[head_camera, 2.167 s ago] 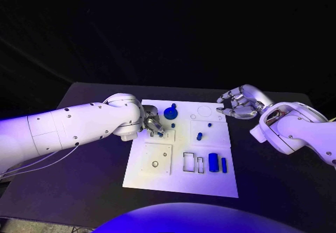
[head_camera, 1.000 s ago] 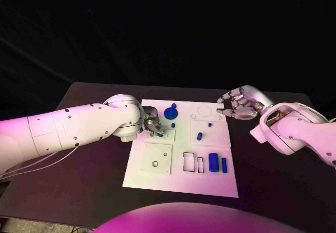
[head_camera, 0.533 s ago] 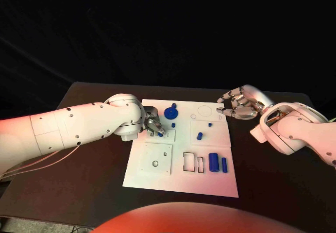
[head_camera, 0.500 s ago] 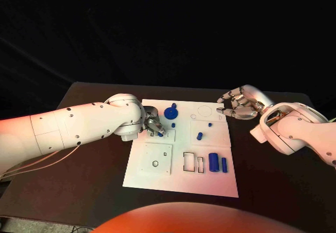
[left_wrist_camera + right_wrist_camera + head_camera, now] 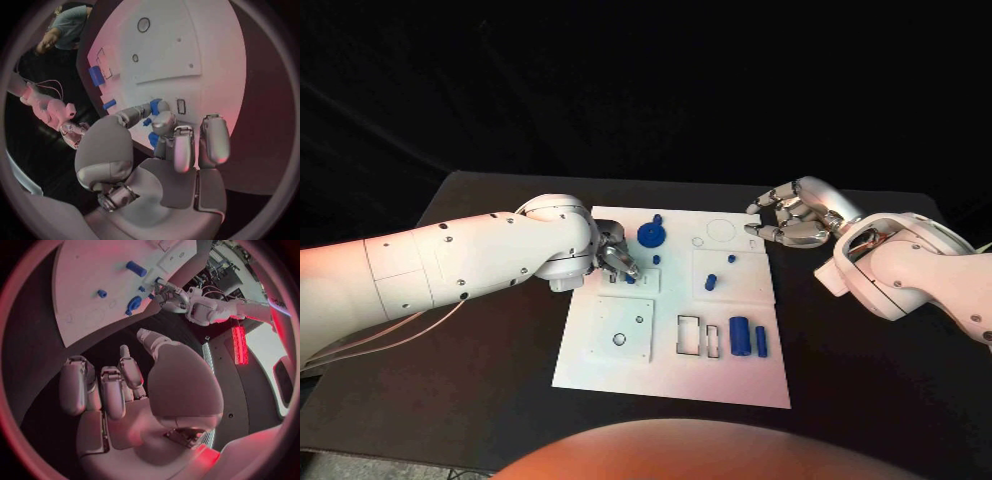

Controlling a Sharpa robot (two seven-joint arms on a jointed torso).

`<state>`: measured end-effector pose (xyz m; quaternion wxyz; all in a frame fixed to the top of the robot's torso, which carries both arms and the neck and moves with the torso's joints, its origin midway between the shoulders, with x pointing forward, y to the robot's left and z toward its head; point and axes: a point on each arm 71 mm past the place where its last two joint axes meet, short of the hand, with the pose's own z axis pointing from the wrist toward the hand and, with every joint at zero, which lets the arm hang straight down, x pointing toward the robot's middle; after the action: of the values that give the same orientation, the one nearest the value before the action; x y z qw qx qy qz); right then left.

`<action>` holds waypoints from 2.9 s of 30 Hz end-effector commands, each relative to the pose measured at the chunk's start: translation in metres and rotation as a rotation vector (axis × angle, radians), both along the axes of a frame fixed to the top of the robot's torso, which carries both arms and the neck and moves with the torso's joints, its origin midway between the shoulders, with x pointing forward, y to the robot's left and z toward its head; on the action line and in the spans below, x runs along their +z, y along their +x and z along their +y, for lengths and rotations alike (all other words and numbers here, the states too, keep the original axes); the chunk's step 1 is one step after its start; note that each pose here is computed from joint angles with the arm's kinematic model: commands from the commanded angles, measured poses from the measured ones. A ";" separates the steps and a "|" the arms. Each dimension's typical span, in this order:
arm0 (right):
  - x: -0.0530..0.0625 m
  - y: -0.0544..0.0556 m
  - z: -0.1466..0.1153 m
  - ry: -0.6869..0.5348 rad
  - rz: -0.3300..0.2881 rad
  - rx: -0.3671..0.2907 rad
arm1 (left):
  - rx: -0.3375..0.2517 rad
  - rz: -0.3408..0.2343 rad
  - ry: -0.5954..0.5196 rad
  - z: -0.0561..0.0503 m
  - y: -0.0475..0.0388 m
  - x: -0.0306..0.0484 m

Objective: Assemble the parts on the task board

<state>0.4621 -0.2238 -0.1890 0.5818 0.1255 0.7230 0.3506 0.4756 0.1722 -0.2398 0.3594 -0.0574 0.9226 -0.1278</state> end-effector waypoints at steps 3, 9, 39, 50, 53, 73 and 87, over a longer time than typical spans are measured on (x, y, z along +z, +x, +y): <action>0.000 0.000 0.001 -0.003 -0.001 0.007 | 0.001 0.016 0.012 0.000 -0.0010 -0.0026; 0.000 0.000 0.000 -0.003 -0.002 0.005 | 0.009 0.014 0.014 0.002 -0.0003 -0.0027; -0.001 0.000 -0.003 -0.004 -0.001 -0.006 | 0.062 -0.027 -0.099 0.009 0.0010 0.0226; -0.001 0.000 -0.004 -0.005 0.000 -0.009 | 0.096 -0.063 -0.069 0.029 0.0212 0.0349; -0.002 0.000 -0.004 -0.005 0.000 -0.009 | 0.104 -0.088 -0.052 0.033 0.0290 0.0372; -0.002 0.001 -0.004 -0.006 0.000 -0.010 | 0.156 -0.134 0.009 0.051 0.0561 0.0434; -0.002 0.001 -0.003 -0.004 -0.003 -0.009 | 0.135 -0.086 0.048 0.048 0.0654 0.0362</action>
<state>0.4636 -0.2272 -0.1905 0.5840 0.1295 0.7227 0.3462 0.5408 0.2228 -0.2028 0.4206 -0.1235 0.8949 -0.0835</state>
